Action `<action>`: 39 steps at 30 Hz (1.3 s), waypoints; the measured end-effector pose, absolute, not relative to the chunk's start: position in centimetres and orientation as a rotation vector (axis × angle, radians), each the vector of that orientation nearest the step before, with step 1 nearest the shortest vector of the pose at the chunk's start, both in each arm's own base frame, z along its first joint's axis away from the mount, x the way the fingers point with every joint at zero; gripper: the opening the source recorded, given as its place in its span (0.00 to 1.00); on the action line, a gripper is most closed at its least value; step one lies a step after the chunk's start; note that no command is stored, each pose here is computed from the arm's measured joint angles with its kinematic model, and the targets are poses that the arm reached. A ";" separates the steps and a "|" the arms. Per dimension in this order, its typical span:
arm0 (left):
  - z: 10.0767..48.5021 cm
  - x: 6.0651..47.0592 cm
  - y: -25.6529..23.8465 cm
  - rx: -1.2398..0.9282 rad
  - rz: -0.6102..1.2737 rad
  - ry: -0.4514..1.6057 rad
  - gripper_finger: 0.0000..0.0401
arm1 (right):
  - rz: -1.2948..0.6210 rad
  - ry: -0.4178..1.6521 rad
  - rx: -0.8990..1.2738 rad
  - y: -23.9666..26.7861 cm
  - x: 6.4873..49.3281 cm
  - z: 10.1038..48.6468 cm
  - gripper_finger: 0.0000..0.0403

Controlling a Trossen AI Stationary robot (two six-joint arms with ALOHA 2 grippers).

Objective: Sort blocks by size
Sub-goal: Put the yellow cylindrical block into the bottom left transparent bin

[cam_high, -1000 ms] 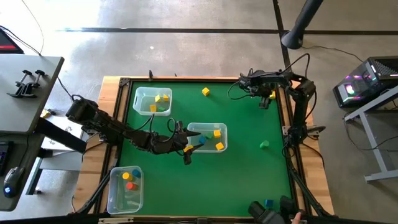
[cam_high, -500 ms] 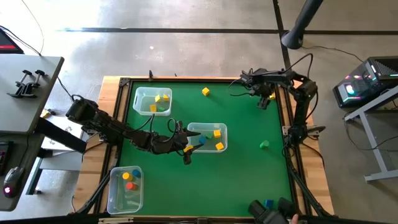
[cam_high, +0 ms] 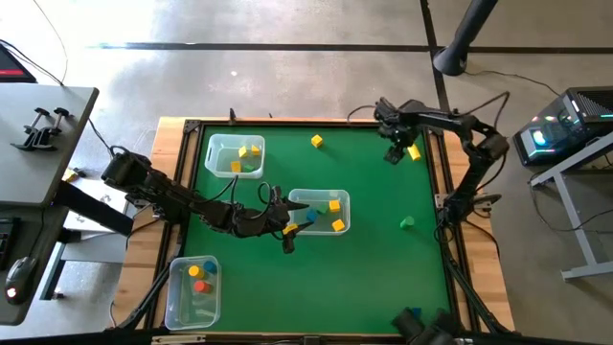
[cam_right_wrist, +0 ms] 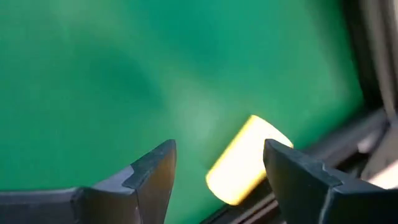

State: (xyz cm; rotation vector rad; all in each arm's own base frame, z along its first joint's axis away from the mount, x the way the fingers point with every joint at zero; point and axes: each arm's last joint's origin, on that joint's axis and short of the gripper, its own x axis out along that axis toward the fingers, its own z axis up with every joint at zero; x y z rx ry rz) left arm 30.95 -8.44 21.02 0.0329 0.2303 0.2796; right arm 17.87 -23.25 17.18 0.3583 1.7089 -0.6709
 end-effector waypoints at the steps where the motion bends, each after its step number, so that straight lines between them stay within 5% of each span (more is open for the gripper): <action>1: 21.0 30.9 -8.4 0.033 0.280 0.231 0.54 | -0.727 1.687 0.401 -23.5 17.4 17.4 0.59; 8: 21.0 31.0 -8.4 0.034 0.279 0.230 0.54 | -0.877 1.664 0.545 -25.0 15.0 17.4 0.59; 20: 21.0 30.9 -8.5 0.035 0.279 0.235 0.54 | -0.824 1.618 0.600 -25.2 15.6 16.5 0.57; 33: 21.0 30.9 -8.6 0.036 0.275 0.236 0.54 | -0.699 1.608 0.635 -25.0 16.1 16.0 0.27; 39: 21.0 30.9 -8.6 0.036 0.275 0.236 0.54 | -0.662 1.621 0.595 -24.7 16.5 16.1 0.23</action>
